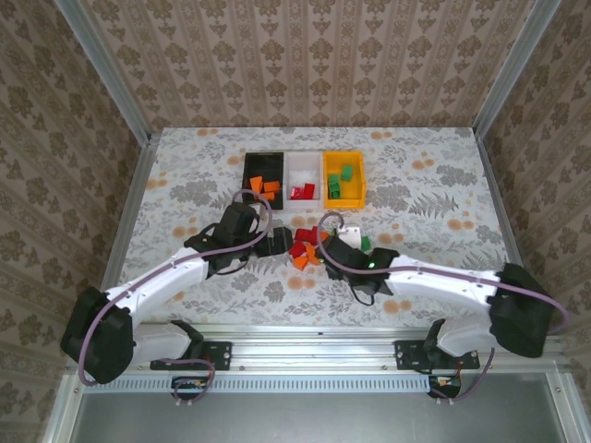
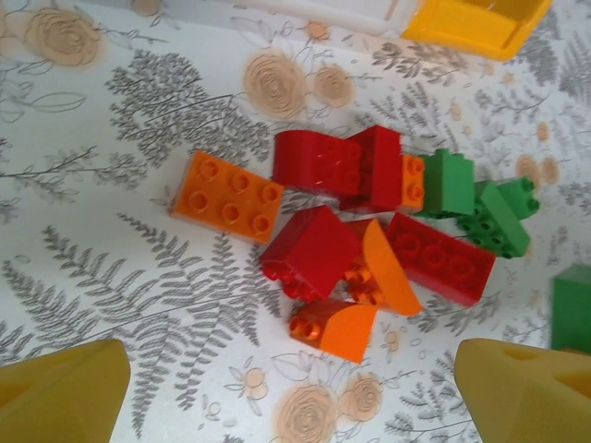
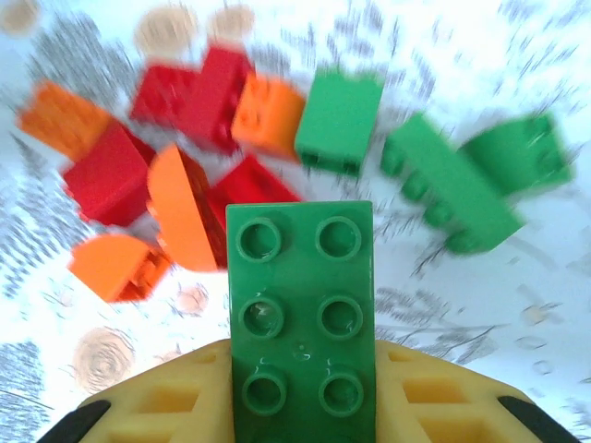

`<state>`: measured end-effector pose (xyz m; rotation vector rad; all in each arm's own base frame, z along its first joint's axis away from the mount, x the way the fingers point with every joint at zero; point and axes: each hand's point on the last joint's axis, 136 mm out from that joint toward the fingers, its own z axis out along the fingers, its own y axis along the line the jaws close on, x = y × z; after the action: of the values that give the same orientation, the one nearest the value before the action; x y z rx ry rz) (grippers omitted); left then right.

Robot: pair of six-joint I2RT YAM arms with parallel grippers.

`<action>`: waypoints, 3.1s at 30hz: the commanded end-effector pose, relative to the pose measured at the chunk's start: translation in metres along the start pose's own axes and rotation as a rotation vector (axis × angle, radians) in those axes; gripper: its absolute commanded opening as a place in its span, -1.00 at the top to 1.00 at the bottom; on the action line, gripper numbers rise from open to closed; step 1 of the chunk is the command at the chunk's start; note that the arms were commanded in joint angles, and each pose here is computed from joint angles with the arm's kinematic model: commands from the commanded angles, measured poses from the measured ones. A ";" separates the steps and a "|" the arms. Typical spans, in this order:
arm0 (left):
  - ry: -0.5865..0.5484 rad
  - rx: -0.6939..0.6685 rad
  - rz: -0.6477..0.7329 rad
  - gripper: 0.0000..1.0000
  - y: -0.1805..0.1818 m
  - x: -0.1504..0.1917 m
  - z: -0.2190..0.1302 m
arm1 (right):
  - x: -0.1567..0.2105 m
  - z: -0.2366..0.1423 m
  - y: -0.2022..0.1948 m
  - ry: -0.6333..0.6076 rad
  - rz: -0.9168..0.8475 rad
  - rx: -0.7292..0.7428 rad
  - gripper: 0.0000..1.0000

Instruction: Sort the legos into containers by color

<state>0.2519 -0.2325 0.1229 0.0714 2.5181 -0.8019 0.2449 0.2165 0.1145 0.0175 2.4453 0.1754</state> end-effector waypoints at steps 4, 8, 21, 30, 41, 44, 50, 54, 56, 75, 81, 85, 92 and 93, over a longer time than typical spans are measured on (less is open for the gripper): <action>-0.022 0.217 -0.117 -1.00 -0.034 -0.009 0.017 | -0.093 -0.022 -0.029 -0.185 -0.058 0.078 0.42; -0.031 0.252 -0.144 -1.00 -0.041 -0.015 0.020 | -0.135 0.013 -0.035 -0.135 -0.040 0.052 0.42; -0.009 0.216 -0.162 -1.00 -0.032 -0.009 0.015 | -0.191 0.152 -0.042 0.063 -0.042 0.076 0.41; -0.009 0.193 -0.153 -0.99 -0.027 -0.009 0.013 | -0.193 0.182 -0.048 0.140 -0.072 0.092 0.14; 0.003 0.210 -0.150 -0.99 -0.034 -0.013 0.016 | -0.224 0.124 -0.046 0.023 -0.053 0.052 0.04; -0.004 0.206 -0.146 -1.00 -0.033 -0.014 0.015 | -0.217 0.086 -0.047 -0.035 -0.037 0.024 0.04; -0.001 0.212 -0.123 -1.00 -0.037 -0.014 0.016 | -0.131 0.055 -0.055 0.055 -0.095 -0.018 0.11; 0.019 0.218 -0.110 -1.00 -0.042 -0.012 0.021 | -0.075 0.053 -0.053 0.155 -0.223 -0.013 0.17; 0.023 0.223 -0.109 -0.99 -0.044 -0.011 0.023 | -0.056 0.056 -0.052 0.198 -0.272 -0.002 0.18; 0.026 0.215 -0.104 -1.00 -0.044 -0.005 0.020 | -0.007 0.092 -0.054 0.340 -0.402 0.064 0.20; 0.030 0.213 -0.105 -1.00 -0.043 -0.004 0.021 | -0.009 0.089 -0.058 0.315 -0.400 0.090 0.20; 0.029 0.215 -0.105 -1.00 -0.044 -0.005 0.022 | -0.015 0.085 -0.060 0.303 -0.390 0.108 0.20; 0.031 0.218 -0.102 -1.00 -0.045 -0.006 0.022 | -0.009 0.094 -0.061 0.331 -0.386 0.102 0.06; 0.031 0.220 -0.102 -1.00 -0.046 -0.006 0.021 | -0.006 0.094 -0.056 0.335 -0.383 0.072 0.05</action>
<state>0.2578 -0.2779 0.1266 -0.0112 2.4855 -1.1198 0.3166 0.1703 0.0481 -0.4769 2.6953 -0.1134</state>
